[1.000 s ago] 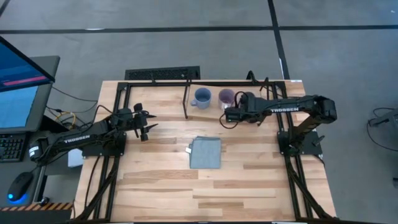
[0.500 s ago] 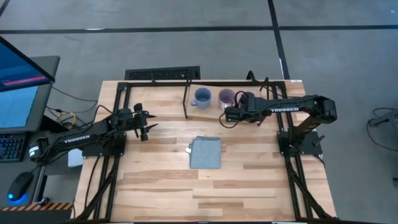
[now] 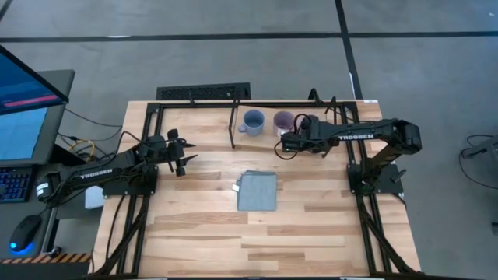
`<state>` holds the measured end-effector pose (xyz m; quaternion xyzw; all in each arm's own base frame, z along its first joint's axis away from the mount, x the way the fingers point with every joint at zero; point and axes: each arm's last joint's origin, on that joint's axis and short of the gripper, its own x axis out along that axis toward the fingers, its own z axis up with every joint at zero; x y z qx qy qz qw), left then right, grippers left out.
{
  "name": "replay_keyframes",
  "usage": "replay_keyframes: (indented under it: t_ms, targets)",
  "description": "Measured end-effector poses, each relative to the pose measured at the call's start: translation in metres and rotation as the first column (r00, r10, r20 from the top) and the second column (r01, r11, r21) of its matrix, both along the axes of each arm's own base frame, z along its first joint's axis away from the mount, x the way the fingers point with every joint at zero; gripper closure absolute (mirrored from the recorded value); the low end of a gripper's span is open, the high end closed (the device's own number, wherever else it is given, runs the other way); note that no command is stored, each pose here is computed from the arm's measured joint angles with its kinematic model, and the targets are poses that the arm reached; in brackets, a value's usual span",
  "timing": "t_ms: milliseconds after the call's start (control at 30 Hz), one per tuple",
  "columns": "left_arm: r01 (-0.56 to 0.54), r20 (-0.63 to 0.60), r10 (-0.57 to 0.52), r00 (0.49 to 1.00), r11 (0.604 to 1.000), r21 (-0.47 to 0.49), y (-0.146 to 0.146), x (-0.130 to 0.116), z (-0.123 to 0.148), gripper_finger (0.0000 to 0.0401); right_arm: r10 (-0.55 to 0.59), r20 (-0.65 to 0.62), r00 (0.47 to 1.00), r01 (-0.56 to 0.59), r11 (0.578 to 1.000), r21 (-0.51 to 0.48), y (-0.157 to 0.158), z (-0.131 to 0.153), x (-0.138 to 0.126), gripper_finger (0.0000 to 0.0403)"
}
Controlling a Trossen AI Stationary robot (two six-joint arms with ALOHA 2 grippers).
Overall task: Stack small to large cups/mugs on shelf
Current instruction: Put the violet cup on the shelf
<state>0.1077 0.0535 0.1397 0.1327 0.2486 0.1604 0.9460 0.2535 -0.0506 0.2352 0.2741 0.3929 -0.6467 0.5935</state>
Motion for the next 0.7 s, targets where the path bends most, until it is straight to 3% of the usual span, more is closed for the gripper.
replay_keyframes:
  t_ms: [433, 700]
  targets:
    - [0.0, 0.0, 0.0, 1.0, 1.0, 0.0, 0.0, 0.0, 0.0, 0.0227, -0.002, 0.003, 1.0, 0.002, 1.0, 0.002, 0.0, -0.0001, 0.0001, 0.033]
    - [0.0, 0.0, 0.0, 1.0, 1.0, 0.0, 0.0, 0.0, 0.0, 0.0227, -0.003, 0.006, 1.0, 0.003, 1.0, 0.019, 0.0005, -0.0003, 0.0003, 0.0303]
